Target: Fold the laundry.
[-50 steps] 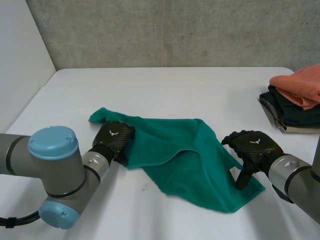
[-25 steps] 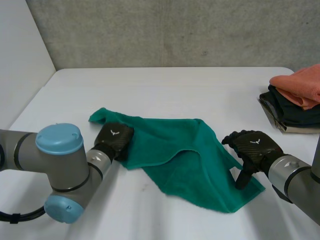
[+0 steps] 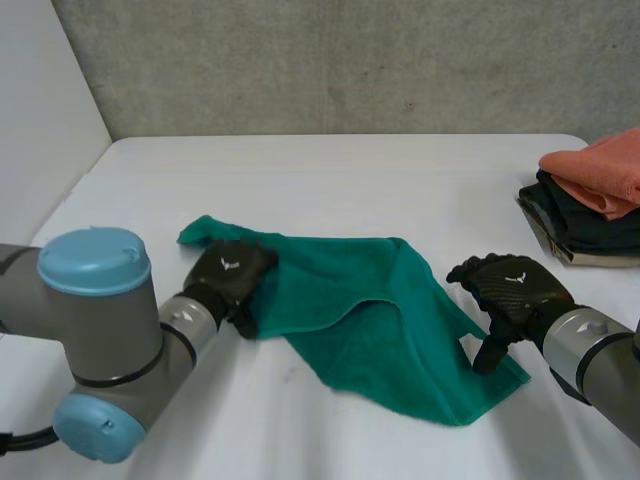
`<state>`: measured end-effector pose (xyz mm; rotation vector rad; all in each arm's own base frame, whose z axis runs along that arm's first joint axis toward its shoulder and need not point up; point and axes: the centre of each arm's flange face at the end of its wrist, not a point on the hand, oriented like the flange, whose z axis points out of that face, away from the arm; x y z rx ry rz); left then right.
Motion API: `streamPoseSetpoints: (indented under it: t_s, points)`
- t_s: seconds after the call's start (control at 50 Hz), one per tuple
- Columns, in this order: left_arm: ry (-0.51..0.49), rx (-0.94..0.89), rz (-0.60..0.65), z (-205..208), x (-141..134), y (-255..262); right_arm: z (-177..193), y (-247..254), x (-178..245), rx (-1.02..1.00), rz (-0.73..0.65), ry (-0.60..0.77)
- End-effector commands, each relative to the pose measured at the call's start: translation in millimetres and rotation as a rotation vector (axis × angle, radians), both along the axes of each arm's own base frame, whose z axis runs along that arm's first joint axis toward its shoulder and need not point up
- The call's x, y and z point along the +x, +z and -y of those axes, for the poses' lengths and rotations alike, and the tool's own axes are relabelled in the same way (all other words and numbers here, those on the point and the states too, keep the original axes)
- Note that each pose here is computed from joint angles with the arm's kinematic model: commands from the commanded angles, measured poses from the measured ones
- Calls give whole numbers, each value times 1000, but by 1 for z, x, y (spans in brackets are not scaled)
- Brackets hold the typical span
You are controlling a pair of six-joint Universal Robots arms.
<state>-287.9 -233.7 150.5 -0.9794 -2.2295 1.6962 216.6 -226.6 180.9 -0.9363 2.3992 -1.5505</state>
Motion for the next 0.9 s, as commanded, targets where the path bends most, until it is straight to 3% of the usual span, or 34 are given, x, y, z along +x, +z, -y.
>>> streamPoseSetpoints:
  t_s: [0.02,0.74,0.82,0.9]
  points:
    - [-5,36,17,4,-1,-23,0,-2,0,4,0,2]
    - [10,-54,-17,40,-19,-37,-4,-8,-2,21,-11,-2]
    - [11,-78,-28,40,-20,-26,-5,-6,-3,20,-8,-8]
    - [40,-170,-74,40,-14,20,-5,-3,-3,33,3,-21]
